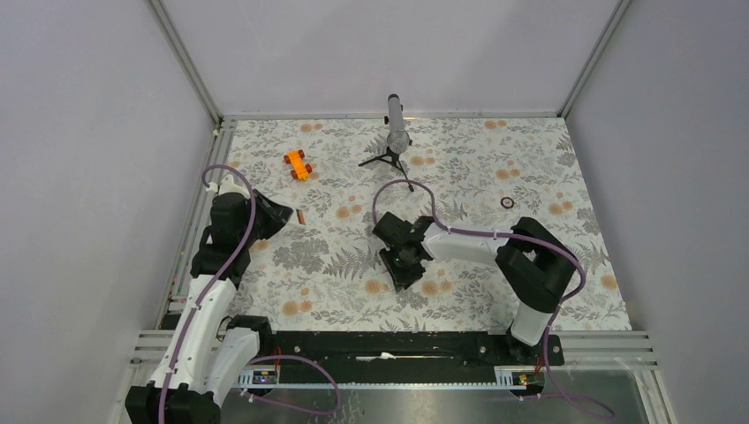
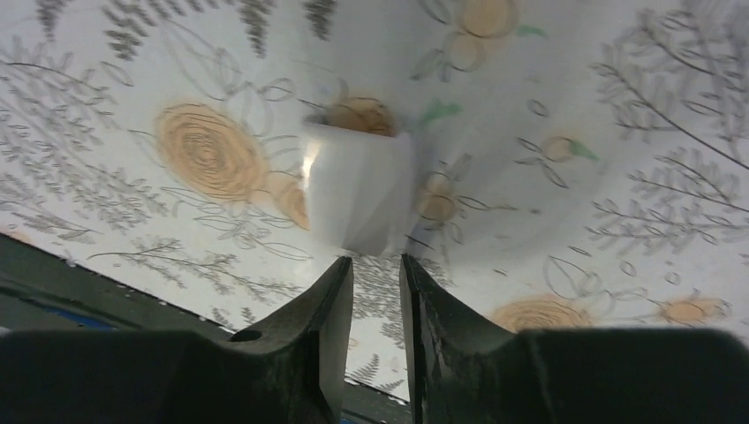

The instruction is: Load the batteries into the remote control

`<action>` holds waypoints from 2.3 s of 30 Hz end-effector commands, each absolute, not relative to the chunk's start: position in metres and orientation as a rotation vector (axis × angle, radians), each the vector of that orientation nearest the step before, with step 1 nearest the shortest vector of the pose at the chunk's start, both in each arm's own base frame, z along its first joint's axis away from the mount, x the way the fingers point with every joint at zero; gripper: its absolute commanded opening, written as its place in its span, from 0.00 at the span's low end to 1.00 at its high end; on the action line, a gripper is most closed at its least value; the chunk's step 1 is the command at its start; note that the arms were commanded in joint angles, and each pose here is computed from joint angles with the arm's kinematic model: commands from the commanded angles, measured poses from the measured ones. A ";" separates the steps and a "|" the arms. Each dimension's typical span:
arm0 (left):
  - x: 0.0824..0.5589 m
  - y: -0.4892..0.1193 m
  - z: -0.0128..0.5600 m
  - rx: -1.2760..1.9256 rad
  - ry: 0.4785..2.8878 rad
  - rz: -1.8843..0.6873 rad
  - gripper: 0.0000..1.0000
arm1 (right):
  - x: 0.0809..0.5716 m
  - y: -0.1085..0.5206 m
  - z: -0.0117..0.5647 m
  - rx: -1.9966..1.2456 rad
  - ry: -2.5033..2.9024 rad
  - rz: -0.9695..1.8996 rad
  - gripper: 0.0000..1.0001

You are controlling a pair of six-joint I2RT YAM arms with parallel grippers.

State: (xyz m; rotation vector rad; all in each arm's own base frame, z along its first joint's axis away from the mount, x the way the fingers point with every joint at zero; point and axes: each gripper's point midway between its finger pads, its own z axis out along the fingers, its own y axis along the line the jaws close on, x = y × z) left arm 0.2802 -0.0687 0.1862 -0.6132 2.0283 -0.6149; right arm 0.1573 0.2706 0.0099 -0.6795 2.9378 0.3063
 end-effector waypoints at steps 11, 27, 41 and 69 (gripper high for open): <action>0.286 -0.059 0.206 -0.579 1.971 -0.552 0.00 | 0.187 0.342 0.009 -0.772 2.764 0.460 0.45; 0.288 -0.053 0.211 -0.573 1.972 -0.505 0.00 | 0.205 0.317 0.046 -1.348 2.415 0.303 0.90; 0.290 -0.045 0.211 -0.581 1.971 -0.452 0.00 | 0.213 0.338 0.028 -1.607 2.324 0.296 0.93; 0.294 -0.040 0.209 -0.579 1.979 -0.425 0.00 | 0.191 0.328 -0.001 -1.826 2.356 0.215 0.56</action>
